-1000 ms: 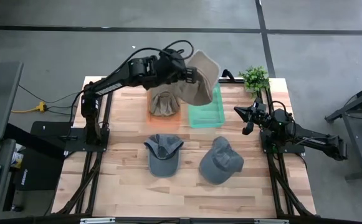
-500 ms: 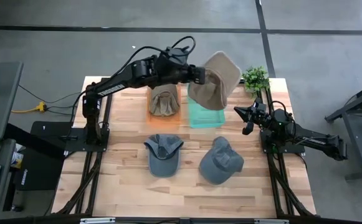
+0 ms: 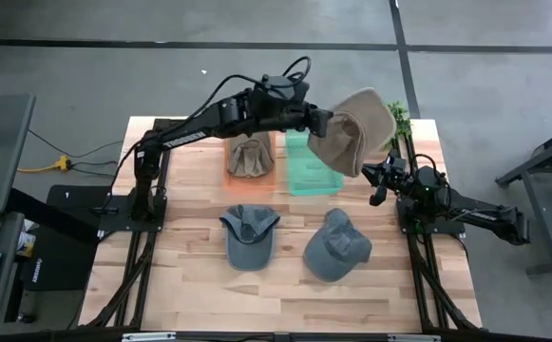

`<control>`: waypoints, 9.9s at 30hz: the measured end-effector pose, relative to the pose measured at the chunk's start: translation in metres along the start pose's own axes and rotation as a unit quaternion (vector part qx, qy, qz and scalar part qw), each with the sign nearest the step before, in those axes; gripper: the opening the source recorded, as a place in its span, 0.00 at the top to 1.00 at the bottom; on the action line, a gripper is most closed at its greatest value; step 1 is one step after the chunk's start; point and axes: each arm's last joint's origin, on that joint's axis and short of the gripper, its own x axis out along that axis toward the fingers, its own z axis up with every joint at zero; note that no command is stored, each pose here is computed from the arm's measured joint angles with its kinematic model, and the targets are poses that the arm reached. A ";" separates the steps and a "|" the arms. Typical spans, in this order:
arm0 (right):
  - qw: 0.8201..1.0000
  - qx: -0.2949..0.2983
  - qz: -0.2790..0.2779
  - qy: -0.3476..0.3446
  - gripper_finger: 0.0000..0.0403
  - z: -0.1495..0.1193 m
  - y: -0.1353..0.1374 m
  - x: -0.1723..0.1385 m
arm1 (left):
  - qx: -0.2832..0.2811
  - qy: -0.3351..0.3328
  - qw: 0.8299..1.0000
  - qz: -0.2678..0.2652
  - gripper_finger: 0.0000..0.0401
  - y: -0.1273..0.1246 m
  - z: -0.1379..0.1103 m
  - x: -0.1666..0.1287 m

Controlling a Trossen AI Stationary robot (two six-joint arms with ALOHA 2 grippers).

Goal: Pick & Place hat
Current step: Put the brown cap into the orange bin, then put the left black cap into the blue bin

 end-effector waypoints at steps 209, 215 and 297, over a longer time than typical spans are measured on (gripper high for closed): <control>1.000 0.000 0.000 0.000 0.99 0.000 0.000 0.000 | -0.034 -0.088 0.954 0.286 0.56 0.209 -0.143 -0.173; 1.000 0.000 0.000 0.000 0.99 0.000 0.000 0.000 | -0.019 -0.064 0.967 0.244 0.56 0.190 -0.152 -0.176; 1.000 0.000 0.000 0.001 0.99 0.000 0.000 0.000 | -0.381 0.168 0.818 0.396 0.16 0.153 -0.298 -0.148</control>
